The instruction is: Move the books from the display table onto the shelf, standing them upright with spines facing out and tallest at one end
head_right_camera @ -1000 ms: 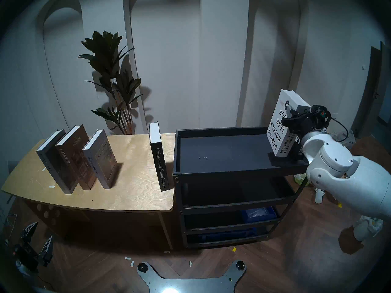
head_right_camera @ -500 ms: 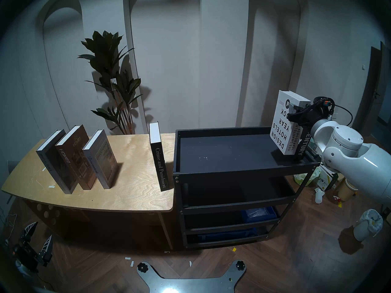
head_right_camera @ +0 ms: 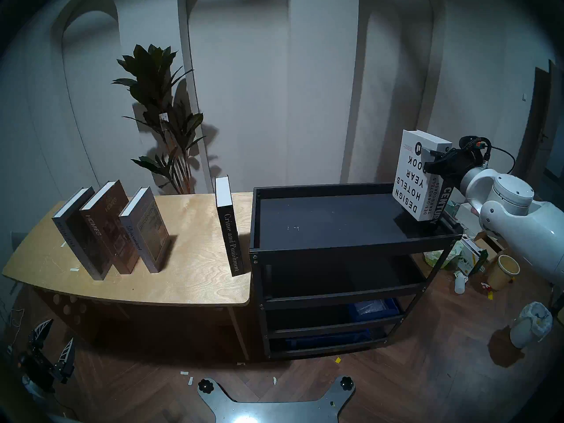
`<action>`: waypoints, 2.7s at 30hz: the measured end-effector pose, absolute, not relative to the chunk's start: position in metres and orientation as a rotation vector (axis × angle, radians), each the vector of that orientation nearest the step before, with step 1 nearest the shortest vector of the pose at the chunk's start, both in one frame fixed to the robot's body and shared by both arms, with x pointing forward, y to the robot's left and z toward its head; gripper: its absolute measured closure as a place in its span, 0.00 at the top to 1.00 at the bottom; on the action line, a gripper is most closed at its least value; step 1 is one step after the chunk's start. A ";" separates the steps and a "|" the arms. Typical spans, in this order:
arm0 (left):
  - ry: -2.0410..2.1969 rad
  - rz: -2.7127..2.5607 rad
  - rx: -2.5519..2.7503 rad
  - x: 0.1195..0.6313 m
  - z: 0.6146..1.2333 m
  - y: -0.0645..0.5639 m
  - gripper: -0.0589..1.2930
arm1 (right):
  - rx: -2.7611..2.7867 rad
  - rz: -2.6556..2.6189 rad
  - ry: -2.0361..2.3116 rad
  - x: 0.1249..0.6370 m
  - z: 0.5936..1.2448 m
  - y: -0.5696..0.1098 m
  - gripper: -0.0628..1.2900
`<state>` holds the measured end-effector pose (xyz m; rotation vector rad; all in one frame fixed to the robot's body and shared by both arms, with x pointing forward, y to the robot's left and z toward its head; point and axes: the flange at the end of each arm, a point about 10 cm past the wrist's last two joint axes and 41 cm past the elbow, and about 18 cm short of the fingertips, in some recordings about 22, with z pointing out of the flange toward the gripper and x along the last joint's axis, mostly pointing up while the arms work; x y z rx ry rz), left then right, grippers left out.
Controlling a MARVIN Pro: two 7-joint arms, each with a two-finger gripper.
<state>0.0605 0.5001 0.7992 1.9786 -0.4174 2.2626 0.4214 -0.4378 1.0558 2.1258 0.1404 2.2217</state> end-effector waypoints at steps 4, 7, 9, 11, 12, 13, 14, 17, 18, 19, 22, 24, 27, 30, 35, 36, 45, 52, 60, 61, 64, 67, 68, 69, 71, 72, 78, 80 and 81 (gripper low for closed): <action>-0.414 2.266 1.978 0.061 0.799 0.500 0.97 | 2.110 2.224 0.124 0.420 1.048 -0.448 0.43; -0.413 2.267 1.977 0.061 0.800 0.501 0.97 | 2.105 2.220 0.114 0.420 1.044 -0.454 0.43; -0.411 2.268 1.978 0.061 0.800 0.501 0.97 | 2.102 2.214 0.107 0.419 1.041 -0.458 0.43; -0.410 2.269 1.977 0.061 0.800 0.501 0.97 | 2.101 2.209 0.102 0.418 1.038 -0.462 0.43; -0.409 2.269 1.978 0.061 0.800 0.501 0.97 | 2.100 2.207 0.099 0.418 1.036 -0.465 0.43; -0.409 2.270 1.978 0.061 0.800 0.501 0.97 | 2.101 2.205 0.097 0.418 1.035 -0.466 0.43; -0.408 2.270 1.978 0.061 0.800 0.501 0.97 | 2.101 2.204 0.095 0.418 1.034 -0.467 0.43; -0.405 2.271 1.978 0.061 0.800 0.501 0.97 | 2.102 2.197 0.086 0.417 1.030 -0.472 0.43; -0.405 2.272 1.978 0.061 0.800 0.501 0.97 | 2.102 2.195 0.084 0.417 1.029 -0.474 0.43; -0.405 2.272 1.978 0.061 0.800 0.501 0.97 | 2.103 2.194 0.082 0.417 1.028 -0.475 0.43; -0.403 2.273 1.978 0.061 0.800 0.501 0.97 | 2.108 2.190 0.073 0.416 1.024 -0.478 0.43; -0.402 2.274 1.978 0.061 0.800 0.501 0.97 | 2.111 2.187 0.068 0.416 1.020 -0.479 0.43; -0.402 2.273 1.979 0.061 0.800 0.501 0.97 | 2.117 2.185 0.064 0.416 1.014 -0.480 0.43; -0.403 2.273 1.980 0.061 0.800 0.501 0.97 | 2.122 2.183 0.059 0.417 1.009 -0.481 0.43; -0.406 2.270 1.982 0.061 0.799 0.501 0.97 | 2.144 2.171 0.051 0.419 1.000 -0.480 0.43; -0.407 2.269 1.983 0.061 0.799 0.501 0.97 | 2.150 2.168 0.049 0.420 0.999 -0.479 0.43; -0.414 2.260 1.987 0.061 0.799 0.500 0.97 | 2.148 2.194 0.055 0.429 1.012 -0.473 0.43; -0.419 2.257 1.990 0.061 0.799 0.500 0.97 | 2.131 2.204 0.050 0.437 1.019 -0.476 0.43; -0.422 2.256 1.992 0.061 0.799 0.500 0.97 | 2.125 2.175 0.020 0.446 1.013 -0.491 0.43; -0.422 2.256 1.992 0.061 0.799 0.500 0.97 | 2.125 2.173 0.017 0.447 1.012 -0.493 0.43; -0.423 2.255 1.993 0.061 0.799 0.500 0.97 | 2.123 2.171 0.015 0.451 1.011 -0.494 0.43; -0.425 2.254 1.994 0.061 0.799 0.499 0.97 | 2.121 2.174 0.018 0.455 1.010 -0.493 0.43; -0.425 2.254 1.994 0.061 0.799 0.499 0.97 | 2.120 2.174 0.019 0.457 1.010 -0.493 0.43; -0.425 2.254 1.994 0.061 0.799 0.499 0.97 | 2.120 2.175 0.020 0.458 1.009 -0.492 0.43; -0.426 2.254 1.995 0.061 0.799 0.499 0.97 | 2.120 2.173 0.025 0.462 1.007 -0.491 0.43; -0.426 2.254 1.995 0.061 0.799 0.499 0.97 | 2.121 2.171 0.025 0.464 1.005 -0.491 0.43; -0.423 2.257 1.995 0.061 0.799 0.500 0.97 | 2.141 2.144 0.029 0.474 0.987 -0.492 0.43; -0.422 2.259 1.995 0.061 0.799 0.500 0.97 | 2.148 2.137 0.032 0.476 0.982 -0.492 0.43; -0.420 2.260 1.994 0.061 0.799 0.500 0.97 | 2.157 2.129 0.035 0.479 0.977 -0.493 0.43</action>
